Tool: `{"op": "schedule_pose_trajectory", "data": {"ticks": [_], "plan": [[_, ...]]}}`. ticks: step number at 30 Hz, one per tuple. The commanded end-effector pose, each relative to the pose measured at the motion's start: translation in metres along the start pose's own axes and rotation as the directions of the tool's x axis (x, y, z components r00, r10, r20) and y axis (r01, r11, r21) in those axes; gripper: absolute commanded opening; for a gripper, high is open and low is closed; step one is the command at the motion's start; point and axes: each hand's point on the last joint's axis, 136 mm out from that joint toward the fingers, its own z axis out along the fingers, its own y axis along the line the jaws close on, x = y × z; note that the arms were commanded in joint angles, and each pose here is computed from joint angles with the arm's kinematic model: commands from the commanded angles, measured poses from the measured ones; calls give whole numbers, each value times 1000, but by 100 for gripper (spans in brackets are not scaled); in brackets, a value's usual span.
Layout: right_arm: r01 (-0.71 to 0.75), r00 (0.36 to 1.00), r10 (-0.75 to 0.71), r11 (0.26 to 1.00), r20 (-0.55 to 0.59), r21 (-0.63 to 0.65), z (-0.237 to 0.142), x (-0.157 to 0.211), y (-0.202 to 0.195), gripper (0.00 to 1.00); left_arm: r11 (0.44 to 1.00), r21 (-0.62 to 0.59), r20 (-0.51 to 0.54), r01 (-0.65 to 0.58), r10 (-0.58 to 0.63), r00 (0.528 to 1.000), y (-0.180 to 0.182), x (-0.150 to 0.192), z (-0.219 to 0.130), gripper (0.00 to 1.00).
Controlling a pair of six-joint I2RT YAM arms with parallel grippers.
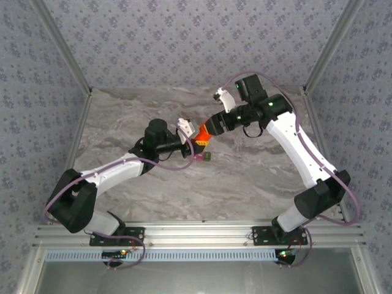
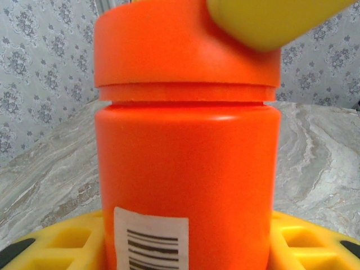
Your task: Sort the pills into containers
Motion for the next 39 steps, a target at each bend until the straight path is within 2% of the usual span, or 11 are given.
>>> {"op": "schedule_pose_trajectory", "data": {"ticks": [1,8,10,13,15,17,21,23,29,33,39], "plan": [[14,1000,-14,999,-17,-33,1,0,6,64,997,6,113,-77,76,991,-2,-43,-6,0],[-68,997,67,997,-37,-32,6,2,9,51,997,4,114,-78,77,990,-2,-44,-7,0],[-152,987,153,988,-54,23,10,5,3,45,997,1,114,-80,79,990,-1,-44,-6,0],[-364,927,374,918,-36,159,19,13,-11,36,997,-1,117,-82,82,990,-1,-46,-6,0],[-425,902,432,883,11,199,21,12,-11,37,997,0,115,-82,81,990,-1,-45,-6,0],[-545,838,535,827,106,140,28,-1,1,40,997,2,112,-78,78,991,0,-44,-4,0],[-620,779,607,782,155,54,29,-13,13,53,997,-5,108,-77,77,991,0,-42,-5,0],[-618,778,606,786,162,25,21,-15,15,67,997,-2,106,-76,76,991,0,-41,-5,0],[-518,812,509,854,285,-49,-42,-25,12,86,997,-2,110,-81,81,991,-1,-43,-6,0],[-373,854,394,919,340,-129,-67,-36,11,84,997,-1,110,-81,81,991,-1,-42,-6,0],[-23,968,34,999,248,-46,-58,-27,20,80,997,4,109,-82,81,991,-2,-43,-7,0]]}}
